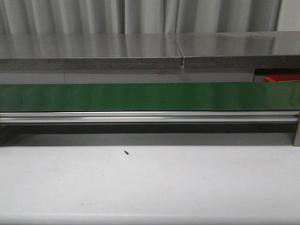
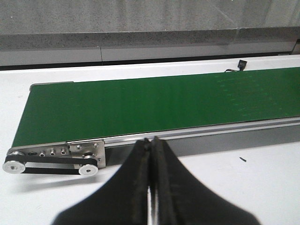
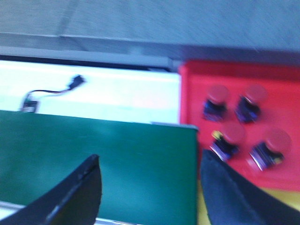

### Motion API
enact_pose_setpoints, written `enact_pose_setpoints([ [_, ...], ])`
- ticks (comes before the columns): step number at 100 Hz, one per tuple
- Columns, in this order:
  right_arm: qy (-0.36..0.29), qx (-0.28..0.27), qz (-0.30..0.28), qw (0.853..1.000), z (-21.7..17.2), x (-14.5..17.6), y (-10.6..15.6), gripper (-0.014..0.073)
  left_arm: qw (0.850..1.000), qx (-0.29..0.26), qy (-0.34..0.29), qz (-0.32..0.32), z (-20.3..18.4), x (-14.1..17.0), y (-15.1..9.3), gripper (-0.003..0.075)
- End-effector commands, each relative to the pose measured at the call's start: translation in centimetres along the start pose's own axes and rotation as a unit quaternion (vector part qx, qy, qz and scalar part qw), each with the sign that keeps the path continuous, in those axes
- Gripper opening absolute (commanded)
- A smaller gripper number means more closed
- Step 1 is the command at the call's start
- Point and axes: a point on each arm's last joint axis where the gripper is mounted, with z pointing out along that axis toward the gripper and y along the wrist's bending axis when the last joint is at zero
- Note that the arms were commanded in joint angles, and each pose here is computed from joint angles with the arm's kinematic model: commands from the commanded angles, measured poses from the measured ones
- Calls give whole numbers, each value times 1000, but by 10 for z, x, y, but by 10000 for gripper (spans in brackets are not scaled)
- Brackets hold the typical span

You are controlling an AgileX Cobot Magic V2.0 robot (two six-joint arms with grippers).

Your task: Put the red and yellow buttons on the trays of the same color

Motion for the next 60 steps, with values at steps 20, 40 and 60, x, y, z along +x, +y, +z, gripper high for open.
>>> enact_pose_setpoints([
  [20, -77, -14, -87, 993, -45, 19, 51, 463, 999, -7, -43, -8, -3, -14, 1, -19],
  [40, -76, -27, -105, 991, -69, 69, 66, 319, 999, -7, -43, -8, -3, -14, 1, -19],
  [60, -83, -29, -109, 990, -87, 107, 73, 52, 999, -7, -43, -8, -3, -14, 1, -19],
])
